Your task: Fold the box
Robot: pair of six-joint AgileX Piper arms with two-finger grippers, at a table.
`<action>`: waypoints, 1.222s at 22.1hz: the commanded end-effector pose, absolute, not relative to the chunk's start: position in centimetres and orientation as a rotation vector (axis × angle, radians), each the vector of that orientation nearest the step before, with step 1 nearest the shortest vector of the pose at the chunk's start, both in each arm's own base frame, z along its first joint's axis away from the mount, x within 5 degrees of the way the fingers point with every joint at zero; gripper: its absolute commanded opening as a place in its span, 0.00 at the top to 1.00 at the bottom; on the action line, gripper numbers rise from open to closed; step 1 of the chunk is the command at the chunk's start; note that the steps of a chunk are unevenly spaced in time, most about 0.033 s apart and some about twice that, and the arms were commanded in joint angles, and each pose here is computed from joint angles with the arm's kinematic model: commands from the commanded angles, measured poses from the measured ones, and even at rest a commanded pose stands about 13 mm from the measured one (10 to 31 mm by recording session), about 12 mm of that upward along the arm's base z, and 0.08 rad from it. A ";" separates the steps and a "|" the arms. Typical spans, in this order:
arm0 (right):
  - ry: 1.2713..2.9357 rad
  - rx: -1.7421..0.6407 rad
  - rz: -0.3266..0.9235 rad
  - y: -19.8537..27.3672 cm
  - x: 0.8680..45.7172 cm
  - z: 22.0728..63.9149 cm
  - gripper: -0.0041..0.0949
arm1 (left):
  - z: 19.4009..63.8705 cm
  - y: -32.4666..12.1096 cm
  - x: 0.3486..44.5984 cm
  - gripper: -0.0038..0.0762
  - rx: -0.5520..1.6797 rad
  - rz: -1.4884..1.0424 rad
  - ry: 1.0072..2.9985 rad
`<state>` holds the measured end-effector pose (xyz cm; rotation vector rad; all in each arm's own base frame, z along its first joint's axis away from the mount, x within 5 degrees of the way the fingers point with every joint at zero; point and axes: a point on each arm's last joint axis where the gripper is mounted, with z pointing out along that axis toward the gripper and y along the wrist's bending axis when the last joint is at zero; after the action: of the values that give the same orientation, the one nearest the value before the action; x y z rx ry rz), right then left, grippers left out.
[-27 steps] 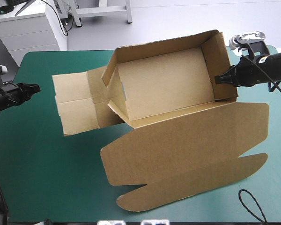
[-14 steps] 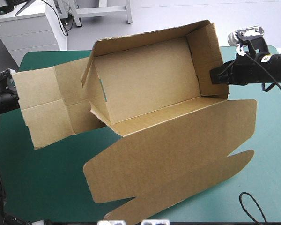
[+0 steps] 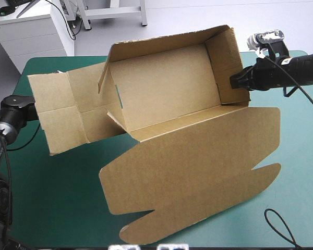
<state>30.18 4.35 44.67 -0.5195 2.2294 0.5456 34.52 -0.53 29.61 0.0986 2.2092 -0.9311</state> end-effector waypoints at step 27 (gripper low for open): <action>2.181 -0.415 0.352 7.9 33.3 43.8 0.97 | 40.2 -5.0 28.5 0.96 0.189 -1.252 1.839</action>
<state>34.08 7.87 41.12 -0.4619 2.3087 0.3247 29.61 -4.51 37.75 0.1949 1.9323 -1.1692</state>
